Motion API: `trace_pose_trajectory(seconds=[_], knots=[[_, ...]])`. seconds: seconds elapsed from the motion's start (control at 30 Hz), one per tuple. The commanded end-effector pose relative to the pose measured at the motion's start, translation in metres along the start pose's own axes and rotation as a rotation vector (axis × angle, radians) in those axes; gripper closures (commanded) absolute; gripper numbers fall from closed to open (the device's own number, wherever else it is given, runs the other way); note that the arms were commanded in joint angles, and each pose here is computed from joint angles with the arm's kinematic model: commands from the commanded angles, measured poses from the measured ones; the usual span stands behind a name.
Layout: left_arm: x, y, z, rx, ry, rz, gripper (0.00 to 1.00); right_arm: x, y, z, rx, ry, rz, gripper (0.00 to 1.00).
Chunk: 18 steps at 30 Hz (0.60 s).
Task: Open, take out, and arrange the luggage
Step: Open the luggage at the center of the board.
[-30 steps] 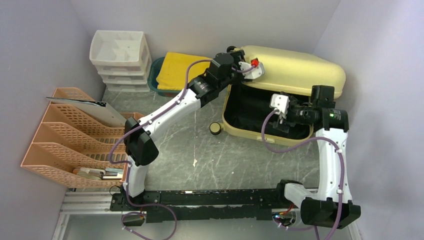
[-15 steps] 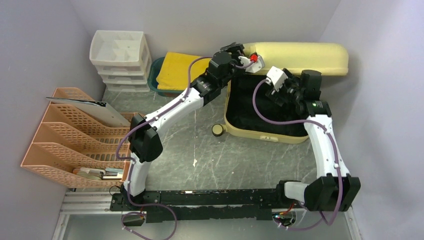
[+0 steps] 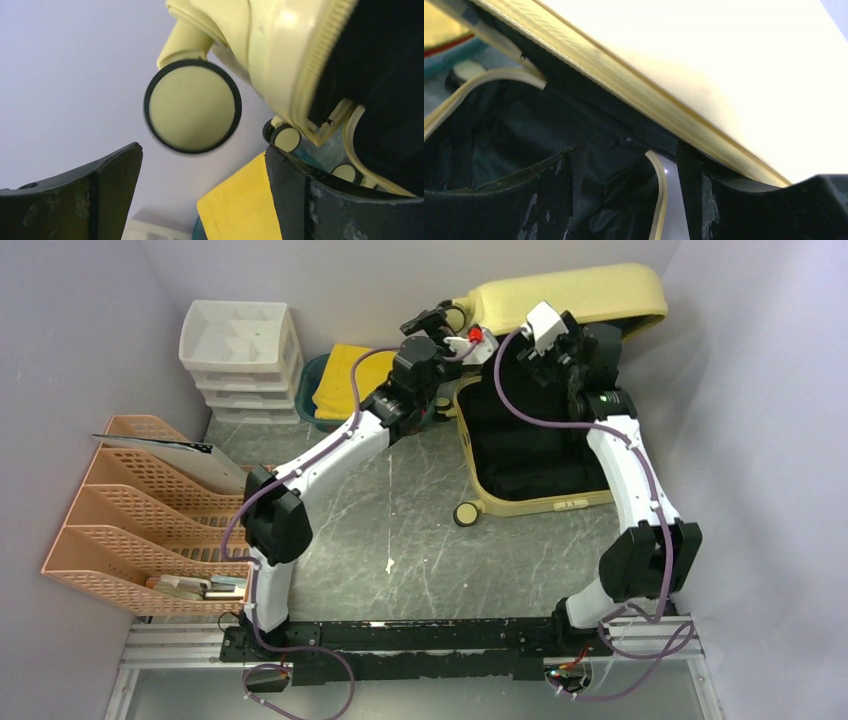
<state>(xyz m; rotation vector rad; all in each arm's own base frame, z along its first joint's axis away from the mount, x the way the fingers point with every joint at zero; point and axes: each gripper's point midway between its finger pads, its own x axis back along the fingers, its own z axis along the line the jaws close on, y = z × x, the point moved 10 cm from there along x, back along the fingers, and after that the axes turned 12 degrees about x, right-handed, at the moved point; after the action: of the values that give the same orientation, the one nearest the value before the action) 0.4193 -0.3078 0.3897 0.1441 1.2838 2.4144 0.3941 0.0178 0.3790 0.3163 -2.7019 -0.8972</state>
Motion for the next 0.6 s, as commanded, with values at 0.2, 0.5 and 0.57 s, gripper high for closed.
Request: trace_pose_trajectory(seconds=[0.2, 0.5, 0.57], knots=[[0.051, -0.027, 0.019, 0.104, -0.080, 0.132, 0.04, -0.067, 0.053, -0.041, -0.008, -0.198, 0.010, 0.30], [0.097, -0.078, -0.030, 0.119, -0.403, 0.265, 0.04, -0.128, 0.045, -0.046, -0.016, -0.349, 0.186, 0.25], [0.104, -0.081, -0.037, 0.104, -0.463, 0.269, 0.04, -0.130, 0.043, -0.046, -0.017, -0.376, 0.194, 0.23]])
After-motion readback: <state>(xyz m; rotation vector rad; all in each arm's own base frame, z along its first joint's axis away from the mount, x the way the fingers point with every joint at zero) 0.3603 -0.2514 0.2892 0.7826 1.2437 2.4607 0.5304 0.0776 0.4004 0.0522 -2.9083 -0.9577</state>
